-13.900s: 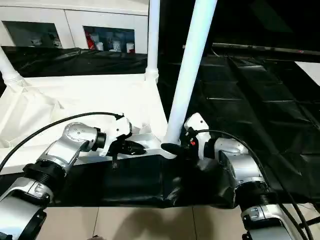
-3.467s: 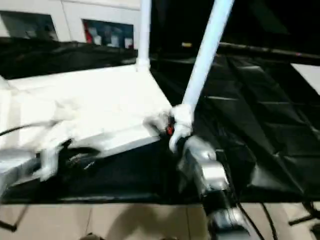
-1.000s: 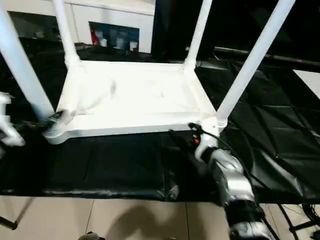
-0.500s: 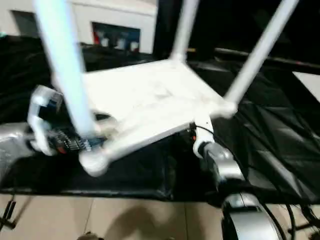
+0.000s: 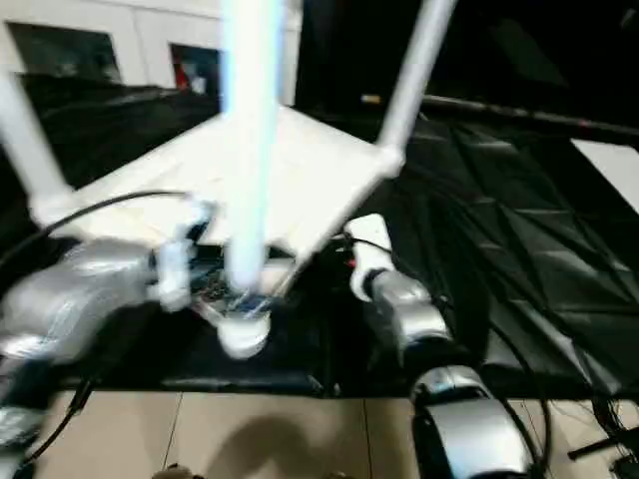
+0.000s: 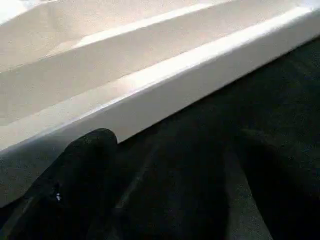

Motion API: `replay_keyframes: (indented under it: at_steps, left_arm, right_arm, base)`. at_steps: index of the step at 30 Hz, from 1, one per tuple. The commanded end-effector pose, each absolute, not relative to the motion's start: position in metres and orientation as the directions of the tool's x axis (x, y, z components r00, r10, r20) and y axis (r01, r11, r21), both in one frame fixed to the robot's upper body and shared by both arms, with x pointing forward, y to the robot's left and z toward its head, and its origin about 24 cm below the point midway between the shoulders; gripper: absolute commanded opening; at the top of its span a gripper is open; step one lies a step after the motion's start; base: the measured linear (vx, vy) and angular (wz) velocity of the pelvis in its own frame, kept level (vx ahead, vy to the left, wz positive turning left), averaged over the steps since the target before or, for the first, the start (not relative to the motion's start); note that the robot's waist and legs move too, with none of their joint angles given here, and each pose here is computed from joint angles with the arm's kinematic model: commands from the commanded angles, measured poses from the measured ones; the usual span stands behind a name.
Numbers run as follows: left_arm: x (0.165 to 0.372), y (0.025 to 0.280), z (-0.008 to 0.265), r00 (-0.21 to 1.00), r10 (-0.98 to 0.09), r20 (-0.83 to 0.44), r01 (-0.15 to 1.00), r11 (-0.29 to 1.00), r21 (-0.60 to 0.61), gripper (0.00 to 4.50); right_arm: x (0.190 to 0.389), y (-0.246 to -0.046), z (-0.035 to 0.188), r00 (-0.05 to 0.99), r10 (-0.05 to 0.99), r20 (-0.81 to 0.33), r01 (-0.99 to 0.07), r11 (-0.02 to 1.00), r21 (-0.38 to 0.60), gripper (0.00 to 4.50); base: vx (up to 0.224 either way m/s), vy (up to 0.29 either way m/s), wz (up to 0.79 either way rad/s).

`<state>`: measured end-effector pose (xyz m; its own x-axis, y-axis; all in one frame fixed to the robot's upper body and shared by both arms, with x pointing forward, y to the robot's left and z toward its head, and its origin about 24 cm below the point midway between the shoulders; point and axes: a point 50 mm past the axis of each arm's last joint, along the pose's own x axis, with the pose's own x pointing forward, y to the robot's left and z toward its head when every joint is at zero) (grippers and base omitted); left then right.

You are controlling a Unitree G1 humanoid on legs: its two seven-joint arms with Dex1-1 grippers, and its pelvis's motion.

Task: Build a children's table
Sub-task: Rotate table base

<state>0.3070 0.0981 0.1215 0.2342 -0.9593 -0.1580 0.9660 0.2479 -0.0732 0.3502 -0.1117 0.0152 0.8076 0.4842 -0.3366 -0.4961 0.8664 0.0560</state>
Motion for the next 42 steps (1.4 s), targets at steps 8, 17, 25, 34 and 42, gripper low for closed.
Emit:
replay_keyframes:
  at_steps: [8,17,25,34,42]
  left_arm:
    - [0.319,0.078,0.115,0.306,-0.935,-0.177,0.952,0.305,0.034,4.5]
    - [0.315,0.05,0.114,0.253,-0.96,-0.119,0.967,0.248,0.054,4.5]
    - [0.32,0.026,0.113,0.255,-0.963,-0.091,0.964,0.246,0.096,4.5]
    - [0.324,0.072,0.109,0.163,-0.972,-0.172,0.986,0.153,0.071,4.5]
    - [0.328,0.113,0.089,0.106,-0.884,-0.456,0.991,0.055,0.124,4.5]
  right_arm:
    - [0.35,-0.111,0.017,0.787,0.529,-0.317,-0.545,0.837,0.044,4.22]
    - [0.34,-0.108,0.017,0.68,0.684,-0.265,-0.683,0.722,0.113,4.22]
    - [0.346,-0.127,0.023,0.757,0.606,-0.244,-0.611,0.789,0.066,4.22]
    - [0.341,-0.19,0.042,0.771,0.597,-0.221,-0.612,0.791,0.0,4.22]
    - [0.314,-0.217,0.053,0.613,0.718,-0.328,-0.776,0.625,-0.083,4.22]
  base:
    - [0.0,0.0,0.0]
    - [0.0,0.0,0.0]
    - [0.0,0.0,0.0]
    - [0.0,0.0,0.0]
    - [0.0,0.0,0.0]
